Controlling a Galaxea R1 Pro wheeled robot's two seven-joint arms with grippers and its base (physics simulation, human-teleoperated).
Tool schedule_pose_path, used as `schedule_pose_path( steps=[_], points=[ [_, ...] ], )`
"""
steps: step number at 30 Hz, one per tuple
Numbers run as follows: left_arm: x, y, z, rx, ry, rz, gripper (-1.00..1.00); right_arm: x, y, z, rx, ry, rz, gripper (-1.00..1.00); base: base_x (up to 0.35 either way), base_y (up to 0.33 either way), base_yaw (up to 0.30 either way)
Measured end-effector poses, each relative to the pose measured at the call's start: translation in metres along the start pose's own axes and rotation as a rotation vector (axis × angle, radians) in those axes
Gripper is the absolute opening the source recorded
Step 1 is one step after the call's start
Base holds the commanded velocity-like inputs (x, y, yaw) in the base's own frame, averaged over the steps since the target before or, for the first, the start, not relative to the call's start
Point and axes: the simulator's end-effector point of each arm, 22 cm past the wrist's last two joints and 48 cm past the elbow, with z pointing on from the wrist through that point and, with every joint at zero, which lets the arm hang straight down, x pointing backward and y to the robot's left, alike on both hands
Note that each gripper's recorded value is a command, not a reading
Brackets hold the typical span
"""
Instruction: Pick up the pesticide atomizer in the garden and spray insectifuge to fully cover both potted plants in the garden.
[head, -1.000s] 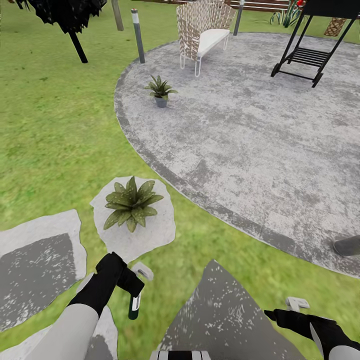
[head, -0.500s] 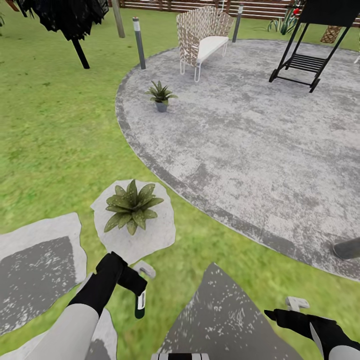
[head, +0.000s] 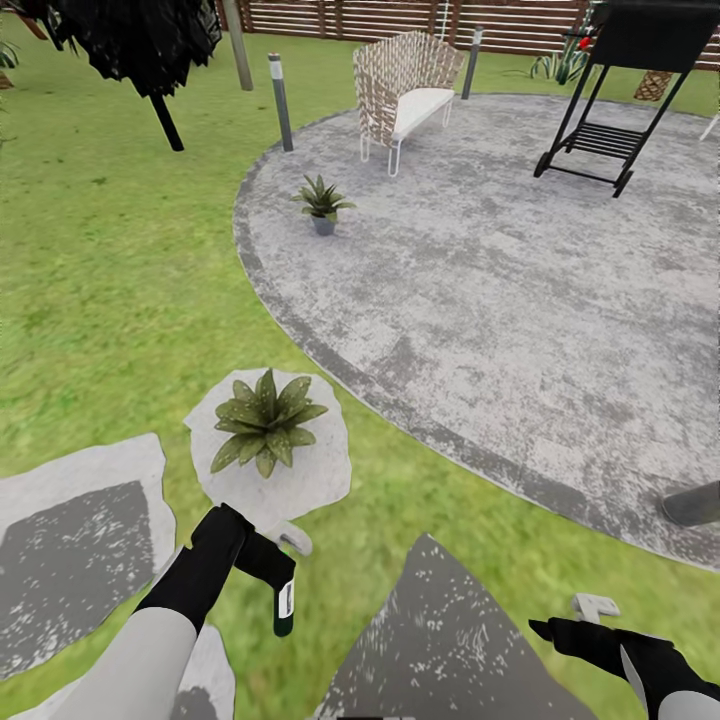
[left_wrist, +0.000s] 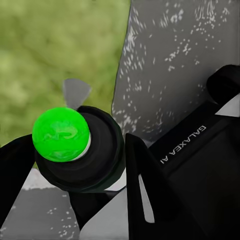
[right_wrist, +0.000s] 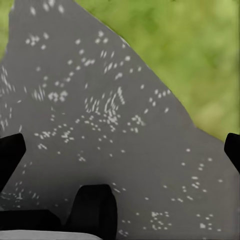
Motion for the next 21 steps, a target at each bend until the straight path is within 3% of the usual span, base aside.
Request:
schedule_pose_path(
  steps=[21],
  points=[
    [-0.008, -0.006, -0.007, -0.004, -0.018, 0.016, -1.0, -0.015, 0.007, -0.005, -0.014, -0.03, 0.001, 1.0, 0.0, 0.0, 0.0]
  ],
)
